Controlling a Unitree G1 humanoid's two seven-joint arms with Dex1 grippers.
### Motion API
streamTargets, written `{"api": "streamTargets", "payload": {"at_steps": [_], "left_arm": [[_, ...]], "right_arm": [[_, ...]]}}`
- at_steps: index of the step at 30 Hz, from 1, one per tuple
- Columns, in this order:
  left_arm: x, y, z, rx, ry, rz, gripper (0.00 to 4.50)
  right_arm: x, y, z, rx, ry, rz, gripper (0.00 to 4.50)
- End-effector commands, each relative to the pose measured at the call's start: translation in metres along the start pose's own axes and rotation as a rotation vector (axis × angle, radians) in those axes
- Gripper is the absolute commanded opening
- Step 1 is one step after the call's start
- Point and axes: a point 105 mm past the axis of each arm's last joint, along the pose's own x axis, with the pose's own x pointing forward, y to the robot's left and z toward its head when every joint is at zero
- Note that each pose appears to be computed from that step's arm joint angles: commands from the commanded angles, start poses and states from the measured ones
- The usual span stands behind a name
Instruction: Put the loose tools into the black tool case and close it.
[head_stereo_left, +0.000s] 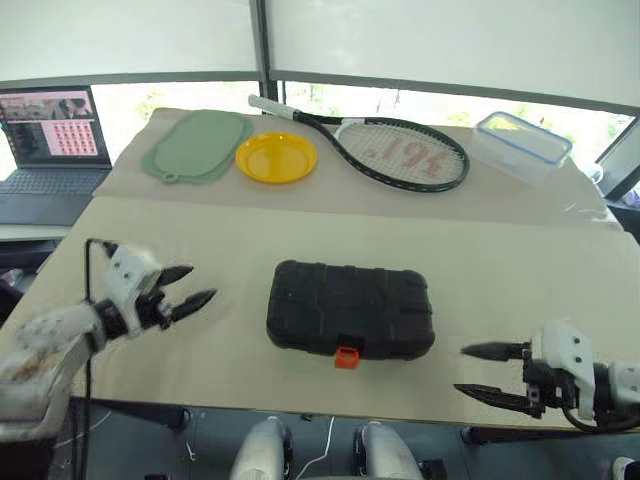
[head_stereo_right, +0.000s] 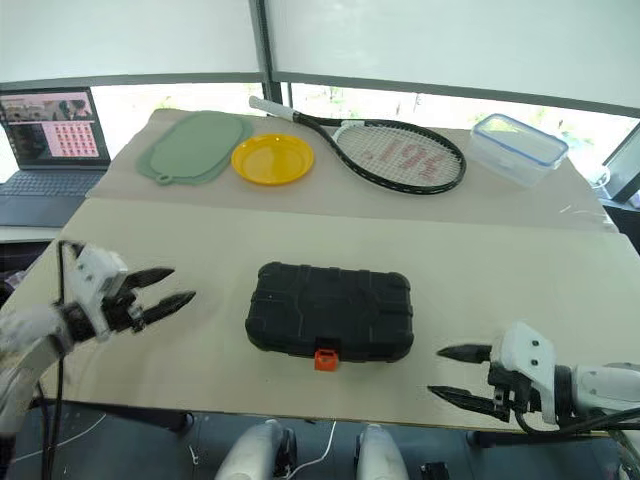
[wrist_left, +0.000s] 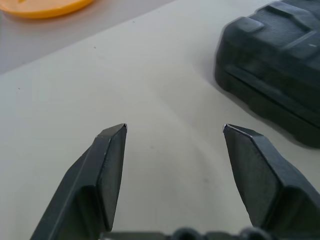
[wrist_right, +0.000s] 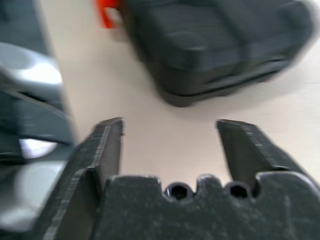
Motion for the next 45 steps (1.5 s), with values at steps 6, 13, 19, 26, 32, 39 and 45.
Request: {"api": "streamTargets", "payload": {"at_steps": [6,13,19,26,32,39,45], "left_arm": [[0.078,-0.001,0.024,0.193,-0.059,-0.223,0.06],[0.109,-0.032,0.034,0.247,-0.055,-0.421,0.06],[0.081,-0.069,0.024,0.297,0.009,-0.688,0.06],[0.067,-0.077,0.028,0.265,0.013,-0.705,0.06],[0.069,-0.051,0.055,0.279,-0.041,-0.574,0.06],[0.072,-0.082,0.088,0.342,-0.091,-0.736,0.06],[0.099,-0.116,0.057,0.519,0.004,-0.849,0.06]], "right_arm": [[0.039,0.007,0.021,-0.059,-0.058,0.126,0.01],[0.058,-0.024,0.020,-0.120,-0.037,0.026,0.01],[0.061,-0.069,0.024,-0.127,-0.061,-0.175,0.01],[0.064,-0.086,0.023,-0.129,-0.073,-0.260,0.01],[0.055,-0.075,0.016,-0.107,-0.061,-0.215,0.01],[0.057,-0.040,0.010,-0.103,-0.036,-0.068,0.01],[0.071,-0.028,0.007,-0.106,-0.030,-0.032,0.01]]}}
